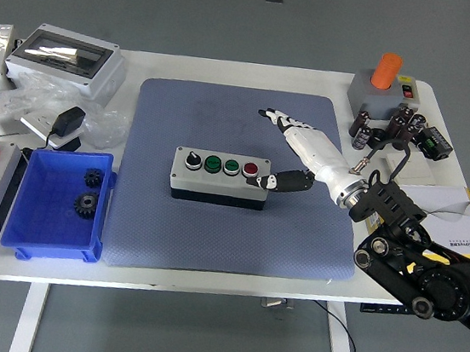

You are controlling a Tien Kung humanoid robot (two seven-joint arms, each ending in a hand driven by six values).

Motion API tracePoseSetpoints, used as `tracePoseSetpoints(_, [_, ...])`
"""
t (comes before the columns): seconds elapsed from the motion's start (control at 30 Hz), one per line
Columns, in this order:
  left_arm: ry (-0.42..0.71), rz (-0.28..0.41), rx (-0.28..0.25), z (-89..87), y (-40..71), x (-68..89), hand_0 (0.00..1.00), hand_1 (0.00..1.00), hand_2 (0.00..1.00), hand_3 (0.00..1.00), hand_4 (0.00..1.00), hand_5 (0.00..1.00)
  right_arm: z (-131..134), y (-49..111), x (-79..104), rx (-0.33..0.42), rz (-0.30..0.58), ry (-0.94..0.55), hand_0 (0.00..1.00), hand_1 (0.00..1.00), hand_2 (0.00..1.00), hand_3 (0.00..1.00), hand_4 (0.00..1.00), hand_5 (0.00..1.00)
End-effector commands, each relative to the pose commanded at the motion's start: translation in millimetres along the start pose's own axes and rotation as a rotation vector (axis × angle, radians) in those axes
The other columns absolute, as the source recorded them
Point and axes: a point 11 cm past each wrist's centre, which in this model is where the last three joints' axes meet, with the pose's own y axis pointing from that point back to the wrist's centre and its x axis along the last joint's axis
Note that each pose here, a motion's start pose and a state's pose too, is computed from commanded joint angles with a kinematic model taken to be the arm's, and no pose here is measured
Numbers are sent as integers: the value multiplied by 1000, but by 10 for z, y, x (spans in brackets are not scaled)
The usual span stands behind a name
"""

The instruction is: Pick up the button,place it on the desk,press the button,press the button

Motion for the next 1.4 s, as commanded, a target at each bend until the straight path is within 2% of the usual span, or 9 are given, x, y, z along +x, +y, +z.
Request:
tracePoseSetpoints(0.17, [1, 1, -3, 10, 0, 0, 730, 733, 617, 649, 579, 150, -144, 55, 153, -8, -39, 137, 917, 943, 998, 998, 998, 588])
tracePoseSetpoints(0.2, [0, 1, -3, 8, 0, 1, 730, 733, 617, 648, 577, 149, -179, 66, 191, -10, -46, 171, 746, 777, 769, 998, 920, 586])
tracePoseSetpoints(0.37, [0, 4, -1, 1, 0, 18, 730, 733, 617, 648, 577, 149, -348, 115, 328, -17, -77, 309, 746, 777, 769, 998, 920, 586])
tracePoseSetpoints(0.4, [0, 5, -2, 4, 0, 22, 730, 734, 617, 646, 573, 149, -394, 124, 326, -11, -88, 331, 533, 502, 419, 988, 581, 228])
tracePoseSetpoints(0.57, [-2, 4, -6, 20, 1, 24, 730, 734, 617, 646, 573, 149, -451, 143, 220, -6, -147, 380, 533, 502, 419, 988, 581, 228])
tracePoseSetpoints(0.6, [-2, 5, -6, 20, 1, 25, 730, 733, 617, 645, 571, 151, -450, 143, 196, -6, -155, 384, 419, 431, 280, 953, 353, 75])
tracePoseSetpoints(0.77, [-1, 6, -6, 22, 1, 32, 730, 733, 617, 645, 571, 151, -430, 136, 109, -9, -182, 391, 419, 431, 280, 953, 353, 75])
tracePoseSetpoints(0.8, [-1, 6, -7, 25, 1, 32, 730, 734, 617, 645, 569, 153, -423, 133, 98, -11, -185, 391, 419, 455, 254, 890, 213, 2])
tracePoseSetpoints(1.4, [1, 4, -10, 35, 1, 19, 730, 734, 617, 643, 573, 166, -326, 258, -197, -9, -279, 339, 405, 440, 248, 871, 163, 2])
